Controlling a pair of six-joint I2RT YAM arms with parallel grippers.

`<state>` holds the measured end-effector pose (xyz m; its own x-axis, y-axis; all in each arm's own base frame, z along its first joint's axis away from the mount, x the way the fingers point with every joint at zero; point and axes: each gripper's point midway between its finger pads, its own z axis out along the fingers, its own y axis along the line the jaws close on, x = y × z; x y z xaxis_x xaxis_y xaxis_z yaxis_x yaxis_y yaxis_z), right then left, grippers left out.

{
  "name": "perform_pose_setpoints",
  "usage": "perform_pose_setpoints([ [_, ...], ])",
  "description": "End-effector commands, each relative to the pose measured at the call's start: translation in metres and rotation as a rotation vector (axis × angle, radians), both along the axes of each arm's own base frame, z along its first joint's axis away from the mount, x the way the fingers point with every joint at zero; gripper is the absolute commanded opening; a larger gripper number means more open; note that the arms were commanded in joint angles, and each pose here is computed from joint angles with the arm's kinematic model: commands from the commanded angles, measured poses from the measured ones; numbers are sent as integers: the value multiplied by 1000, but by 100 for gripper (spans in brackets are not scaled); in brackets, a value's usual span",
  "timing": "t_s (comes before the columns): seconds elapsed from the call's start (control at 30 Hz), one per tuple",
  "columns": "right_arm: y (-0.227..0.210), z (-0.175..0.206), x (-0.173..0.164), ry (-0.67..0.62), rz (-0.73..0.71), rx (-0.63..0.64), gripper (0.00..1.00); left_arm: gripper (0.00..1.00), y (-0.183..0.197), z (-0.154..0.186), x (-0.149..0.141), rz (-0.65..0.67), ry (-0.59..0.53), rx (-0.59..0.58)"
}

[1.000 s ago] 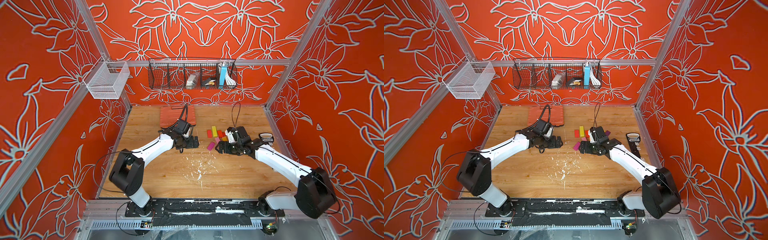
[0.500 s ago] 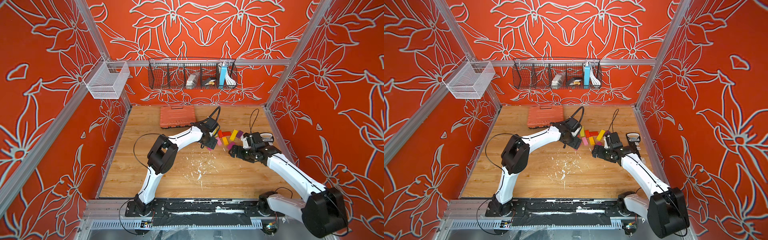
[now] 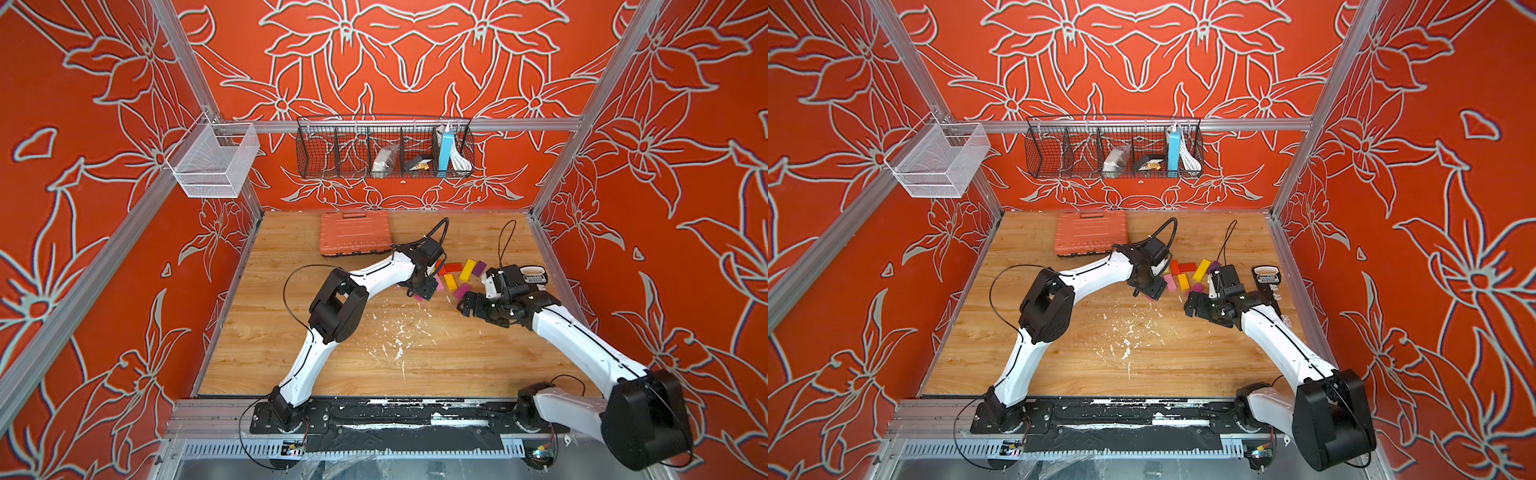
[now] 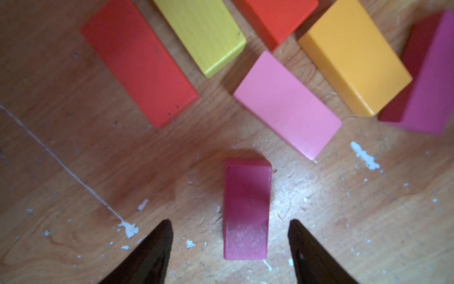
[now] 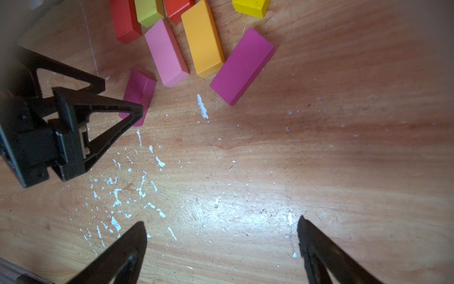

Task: Assemble the letter c with building blocks
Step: Pick up the building block from the center of the board.

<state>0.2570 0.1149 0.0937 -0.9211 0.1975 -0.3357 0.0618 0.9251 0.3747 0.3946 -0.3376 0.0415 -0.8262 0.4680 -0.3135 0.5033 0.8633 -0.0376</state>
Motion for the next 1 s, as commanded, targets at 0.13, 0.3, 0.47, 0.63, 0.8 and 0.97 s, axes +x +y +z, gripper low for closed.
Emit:
perform_pose_setpoints([
  [0.13,-2,-4,-5,32,-1,-4,98,65,-4,-14,-5,-11,39,16],
  [0.3,-6,0,-4,22,-23,-17,98,51,-4,-16,-5,-6,38,14],
  [0.47,-22,1,-5,18,-96,-79,98,26,-3,-17,-10,1,49,-2],
  [0.63,-37,2,-7,-6,-144,-141,98,10,8,-5,-20,47,37,-21],
  [0.8,-19,11,-1,-63,-107,-35,98,8,36,22,-31,197,8,-68],
  [0.97,2,12,2,-43,-38,55,98,6,85,34,-39,554,68,-166],
])
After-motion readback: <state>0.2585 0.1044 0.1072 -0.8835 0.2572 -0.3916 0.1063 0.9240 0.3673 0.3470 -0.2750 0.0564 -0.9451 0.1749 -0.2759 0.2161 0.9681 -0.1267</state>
